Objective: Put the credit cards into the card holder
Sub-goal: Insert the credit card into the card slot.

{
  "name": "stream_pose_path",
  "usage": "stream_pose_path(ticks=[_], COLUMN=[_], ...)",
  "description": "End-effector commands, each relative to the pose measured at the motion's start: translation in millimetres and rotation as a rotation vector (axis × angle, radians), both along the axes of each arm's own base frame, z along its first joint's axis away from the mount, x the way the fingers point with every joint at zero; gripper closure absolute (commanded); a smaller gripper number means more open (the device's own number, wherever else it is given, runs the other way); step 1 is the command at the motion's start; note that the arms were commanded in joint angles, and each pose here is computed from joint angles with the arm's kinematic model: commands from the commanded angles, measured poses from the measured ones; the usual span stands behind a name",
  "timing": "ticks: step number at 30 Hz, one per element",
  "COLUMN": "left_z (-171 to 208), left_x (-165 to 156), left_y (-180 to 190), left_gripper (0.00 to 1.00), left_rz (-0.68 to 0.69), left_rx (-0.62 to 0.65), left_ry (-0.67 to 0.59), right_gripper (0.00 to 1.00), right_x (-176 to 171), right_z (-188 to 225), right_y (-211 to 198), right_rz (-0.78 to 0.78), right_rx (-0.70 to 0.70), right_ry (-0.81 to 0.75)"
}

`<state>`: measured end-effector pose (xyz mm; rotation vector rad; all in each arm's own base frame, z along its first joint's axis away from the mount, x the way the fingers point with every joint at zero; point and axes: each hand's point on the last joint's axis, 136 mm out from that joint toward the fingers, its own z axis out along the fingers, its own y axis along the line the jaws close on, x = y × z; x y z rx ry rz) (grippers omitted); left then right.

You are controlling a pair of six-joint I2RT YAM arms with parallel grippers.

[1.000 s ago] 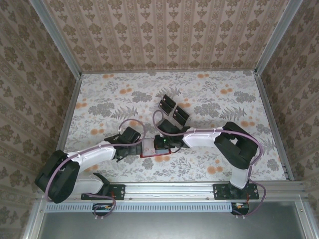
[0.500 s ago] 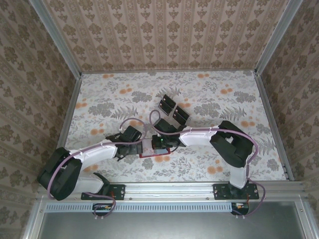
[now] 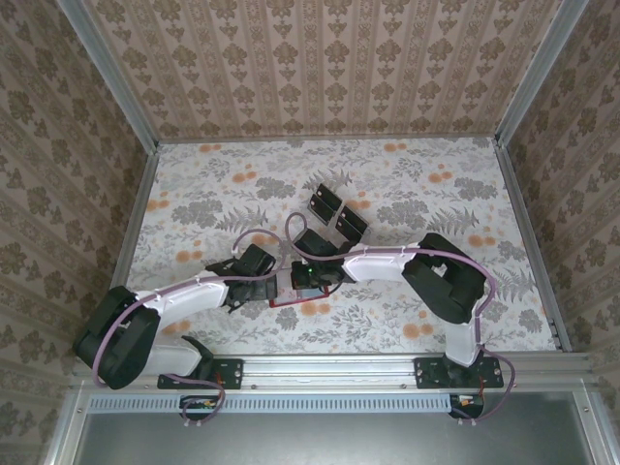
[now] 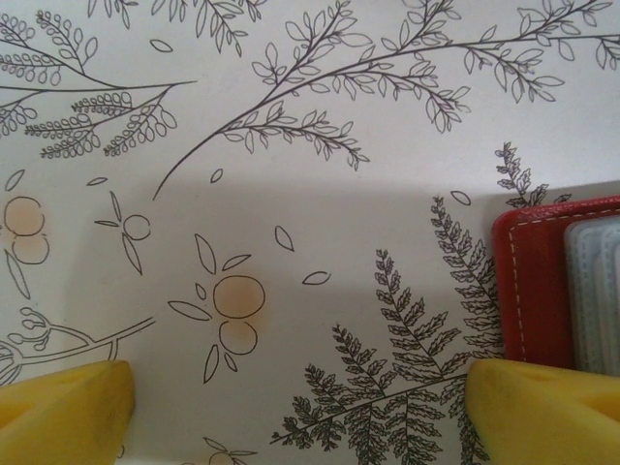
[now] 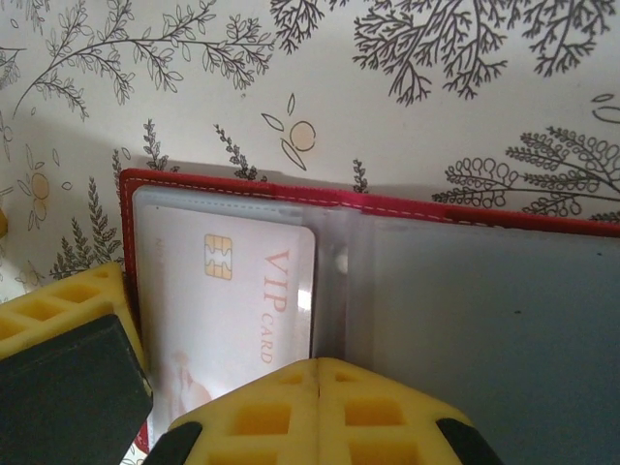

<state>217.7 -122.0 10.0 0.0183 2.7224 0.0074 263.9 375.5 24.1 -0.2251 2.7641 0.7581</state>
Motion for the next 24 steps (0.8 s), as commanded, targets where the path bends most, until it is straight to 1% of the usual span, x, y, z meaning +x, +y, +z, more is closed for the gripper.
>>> stream_pose_path(ticks=[1, 4, 6, 11, 14, 18, 24], left_z=[-10, -1, 6, 24, 30, 36, 49], left_x=[2, 4, 6, 10, 11, 13, 19], left_y=[-16, -16, -15, -9, -5, 0, 3], left_gripper=[0.0, 0.0, 0.0, 0.0, 0.0, 0.0, 0.0], left_rz=[-0.047, -0.045, -0.04, -0.02, -0.004, 0.008, 0.022], left_rx=[-0.062, -0.066, -0.069, -0.073, -0.082, -0.085, -0.111], left_ry=[0.018, 0.003, -0.008, -0.031, -0.038, -0.049, -0.074], right_gripper=[0.98, 0.96, 0.93, 0.79, 0.77, 0.77, 0.8], right_x=[-13, -13, -11, -7, -4, -4, -8], right_z=[-1, 6, 13, 44, 56, 50, 14], right_y=[20, 19, 17, 12, 5, -10, -27], right_rz=[0.056, 0.054, 0.051, 0.049, 0.049, 0.038, 0.004], right_rx=[0.035, 0.04, 0.048, 0.081, 0.07, 0.03, -0.014], right_ry=[0.022, 0.012, -0.002, -0.057, -0.089, -0.1, -0.061])
